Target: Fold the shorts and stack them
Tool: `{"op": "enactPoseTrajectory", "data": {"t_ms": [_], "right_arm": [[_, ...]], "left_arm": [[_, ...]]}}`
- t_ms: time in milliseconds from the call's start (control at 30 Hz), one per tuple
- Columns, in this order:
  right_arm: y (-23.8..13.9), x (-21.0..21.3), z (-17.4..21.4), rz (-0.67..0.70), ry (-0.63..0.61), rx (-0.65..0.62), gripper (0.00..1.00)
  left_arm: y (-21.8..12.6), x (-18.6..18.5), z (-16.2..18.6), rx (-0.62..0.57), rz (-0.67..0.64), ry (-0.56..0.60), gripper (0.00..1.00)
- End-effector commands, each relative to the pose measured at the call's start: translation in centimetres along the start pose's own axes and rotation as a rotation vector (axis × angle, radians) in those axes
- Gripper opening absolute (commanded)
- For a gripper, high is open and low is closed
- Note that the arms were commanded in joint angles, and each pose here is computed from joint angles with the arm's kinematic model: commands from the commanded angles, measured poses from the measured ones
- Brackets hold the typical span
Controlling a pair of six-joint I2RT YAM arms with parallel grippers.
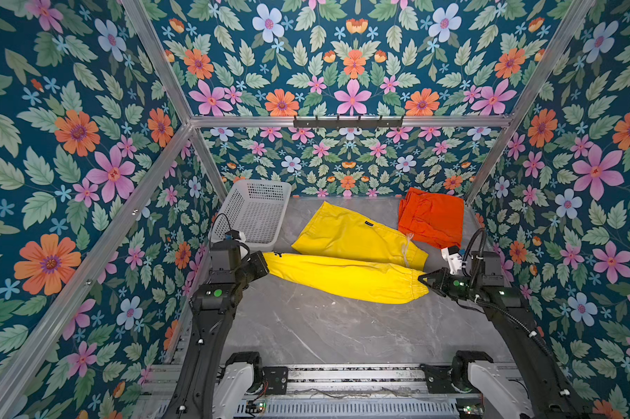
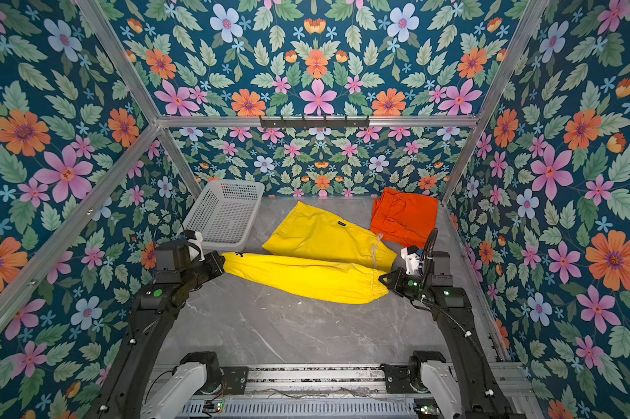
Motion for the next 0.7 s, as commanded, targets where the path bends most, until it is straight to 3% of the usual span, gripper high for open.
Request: {"op": "enactPoseTrajectory", "data": {"t_ms": [0,200,333,667], "right_arm": [[-1.4,0.4,1.5,0.014,0.045,0.014,0.02],[-3.4,2.9,0.9,-0.011,0.039,-0.050,0.01],[-3.2,2.8,0.6,0.005,0.086,-0.041,0.00],[-3.2,-3.2,1.4,0.254,0.287,-0.065,0.00]], "left_arm": [[-2.4,1.1,-1.2,-0.044,-0.097,0.057,0.00],[-4.9,0.8,-4.5,-0.153,-0.120,0.117,0.00],[-2.8,0.2,-4.6,-0.108,-0.075,0.147,0.00],[4.0,-1.6,-6.4,-0.021,0.074,0.221,0.00]]}}
Point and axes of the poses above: each gripper's point midway between its finger pads, its own y axis out along the fingers, its own x axis along the line the jaws close on, z = x × y, the point moved 1 cm from there along -y, back along the fingers, and after that the axes turned 15 degrees about y, right-handed, at the moved point
